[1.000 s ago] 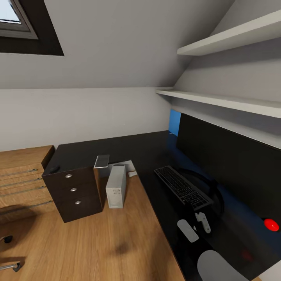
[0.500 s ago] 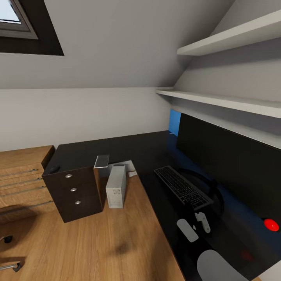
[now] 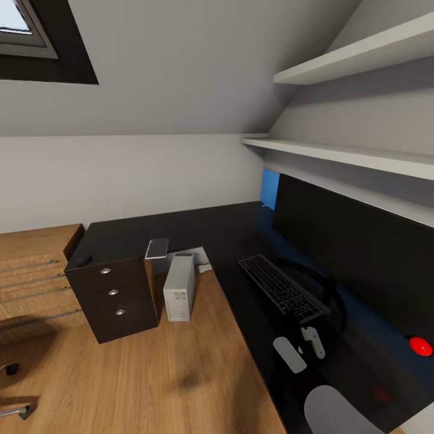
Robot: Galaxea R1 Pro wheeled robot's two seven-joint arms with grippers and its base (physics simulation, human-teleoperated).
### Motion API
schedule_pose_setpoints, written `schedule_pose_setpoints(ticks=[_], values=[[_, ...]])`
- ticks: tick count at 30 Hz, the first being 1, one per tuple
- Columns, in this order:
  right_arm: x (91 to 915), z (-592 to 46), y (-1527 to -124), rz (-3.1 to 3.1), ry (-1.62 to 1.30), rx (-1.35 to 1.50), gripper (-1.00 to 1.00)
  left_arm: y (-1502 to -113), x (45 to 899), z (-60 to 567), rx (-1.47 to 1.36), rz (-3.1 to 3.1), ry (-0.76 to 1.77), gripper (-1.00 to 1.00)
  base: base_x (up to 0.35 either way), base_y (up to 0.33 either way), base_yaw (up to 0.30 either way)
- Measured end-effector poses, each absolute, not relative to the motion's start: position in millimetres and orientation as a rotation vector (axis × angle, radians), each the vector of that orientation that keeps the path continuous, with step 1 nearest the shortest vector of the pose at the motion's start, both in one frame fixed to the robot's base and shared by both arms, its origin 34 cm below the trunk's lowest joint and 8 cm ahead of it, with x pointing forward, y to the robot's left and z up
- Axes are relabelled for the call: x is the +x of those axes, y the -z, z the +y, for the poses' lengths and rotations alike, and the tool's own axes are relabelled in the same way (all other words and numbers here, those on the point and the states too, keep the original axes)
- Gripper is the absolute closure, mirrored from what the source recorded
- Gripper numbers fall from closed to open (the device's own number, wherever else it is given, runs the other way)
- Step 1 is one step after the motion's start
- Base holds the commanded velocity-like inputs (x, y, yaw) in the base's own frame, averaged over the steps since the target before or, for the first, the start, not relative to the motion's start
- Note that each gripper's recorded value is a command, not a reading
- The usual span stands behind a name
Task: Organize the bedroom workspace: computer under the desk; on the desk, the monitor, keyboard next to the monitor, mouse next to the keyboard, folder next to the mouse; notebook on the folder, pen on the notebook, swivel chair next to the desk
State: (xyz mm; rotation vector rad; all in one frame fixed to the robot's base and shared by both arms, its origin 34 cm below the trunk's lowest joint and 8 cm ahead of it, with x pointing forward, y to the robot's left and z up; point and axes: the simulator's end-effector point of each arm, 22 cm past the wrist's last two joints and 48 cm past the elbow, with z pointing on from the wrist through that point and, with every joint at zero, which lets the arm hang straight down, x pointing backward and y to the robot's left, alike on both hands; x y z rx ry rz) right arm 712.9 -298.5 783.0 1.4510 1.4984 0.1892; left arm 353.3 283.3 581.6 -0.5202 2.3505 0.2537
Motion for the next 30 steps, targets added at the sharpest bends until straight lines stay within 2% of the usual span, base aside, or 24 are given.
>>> schedule_pose_setpoints(ticks=[30], values=[[717,-299,-776,1.483,-0.194,1.459,1.0,-567,355,281,-0.505,2.35,-0.245,-1.0,0.0,0.0,0.0]])
